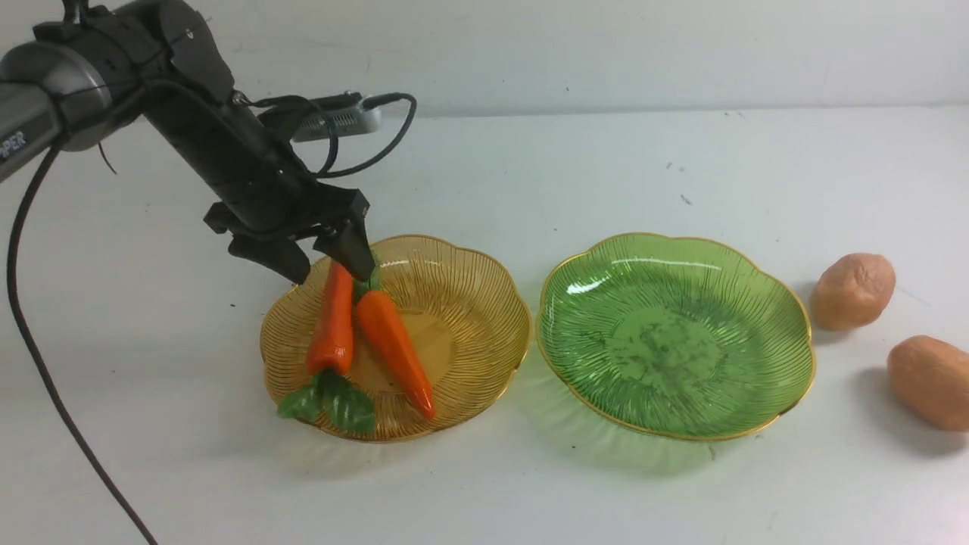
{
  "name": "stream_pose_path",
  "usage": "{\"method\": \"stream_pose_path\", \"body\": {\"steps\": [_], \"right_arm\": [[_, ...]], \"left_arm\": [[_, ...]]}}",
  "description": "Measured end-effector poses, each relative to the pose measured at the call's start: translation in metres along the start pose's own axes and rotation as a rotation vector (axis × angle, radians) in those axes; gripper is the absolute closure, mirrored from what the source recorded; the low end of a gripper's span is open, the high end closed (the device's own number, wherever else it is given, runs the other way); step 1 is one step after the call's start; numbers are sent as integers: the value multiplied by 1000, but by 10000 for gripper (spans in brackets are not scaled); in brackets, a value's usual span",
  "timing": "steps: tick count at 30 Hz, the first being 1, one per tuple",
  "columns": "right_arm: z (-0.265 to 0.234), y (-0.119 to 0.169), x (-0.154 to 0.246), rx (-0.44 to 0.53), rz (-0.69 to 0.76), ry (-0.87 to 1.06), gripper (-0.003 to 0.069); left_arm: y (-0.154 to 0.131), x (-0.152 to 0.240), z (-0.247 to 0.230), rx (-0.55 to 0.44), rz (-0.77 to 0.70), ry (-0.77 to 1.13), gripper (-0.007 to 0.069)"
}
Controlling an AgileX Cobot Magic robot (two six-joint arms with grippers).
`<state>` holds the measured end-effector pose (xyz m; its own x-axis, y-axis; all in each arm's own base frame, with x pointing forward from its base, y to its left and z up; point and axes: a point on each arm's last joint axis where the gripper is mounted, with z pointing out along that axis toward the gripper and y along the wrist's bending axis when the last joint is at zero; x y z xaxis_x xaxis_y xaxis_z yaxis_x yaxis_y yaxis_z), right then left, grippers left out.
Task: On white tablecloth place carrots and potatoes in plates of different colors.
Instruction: 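Put the potato onto the plate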
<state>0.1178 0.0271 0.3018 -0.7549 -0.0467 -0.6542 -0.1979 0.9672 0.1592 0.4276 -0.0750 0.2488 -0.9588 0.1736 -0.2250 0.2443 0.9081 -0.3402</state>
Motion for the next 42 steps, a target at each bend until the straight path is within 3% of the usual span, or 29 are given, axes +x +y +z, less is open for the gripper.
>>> {"method": "stream_pose_path", "body": {"steps": [4,5,6,8,9,11,12,13,14,15,22,33,42], "right_arm": [[-4,-12,-19,146,22,-4,652],[-3,-17,-25,191,23,7,636],[-2,-18,-27,206,17,10,634],[8,-25,-34,255,26,52,595],[17,-29,-38,279,27,82,552],[28,-33,-41,299,37,108,515],[44,-38,-46,324,49,141,435],[46,-39,-47,327,46,146,425],[58,-43,-50,347,64,171,375],[74,-49,-57,373,85,205,278],[147,-72,-89,473,66,363,-8],[229,-100,-86,567,-33,616,-26],[239,-103,-87,565,-77,735,70]], "left_arm": [[-7,5,-34,-76,12,-62,209],[-12,9,-54,-115,32,-99,313],[-12,9,-56,-125,37,-102,327],[-18,14,-76,-162,55,-134,446],[-22,19,-90,-189,68,-165,554],[-25,21,-97,-201,75,-179,585],[-28,23,-103,-205,86,-193,611],[-29,23,-104,-205,85,-195,613],[-31,24,-105,-204,90,-197,623],[-31,24,-105,-203,91,-195,628],[-31,25,-104,-198,86,-188,629],[-34,25,-104,-165,78,-189,629],[-34,25,-103,-165,81,-188,629]]}}
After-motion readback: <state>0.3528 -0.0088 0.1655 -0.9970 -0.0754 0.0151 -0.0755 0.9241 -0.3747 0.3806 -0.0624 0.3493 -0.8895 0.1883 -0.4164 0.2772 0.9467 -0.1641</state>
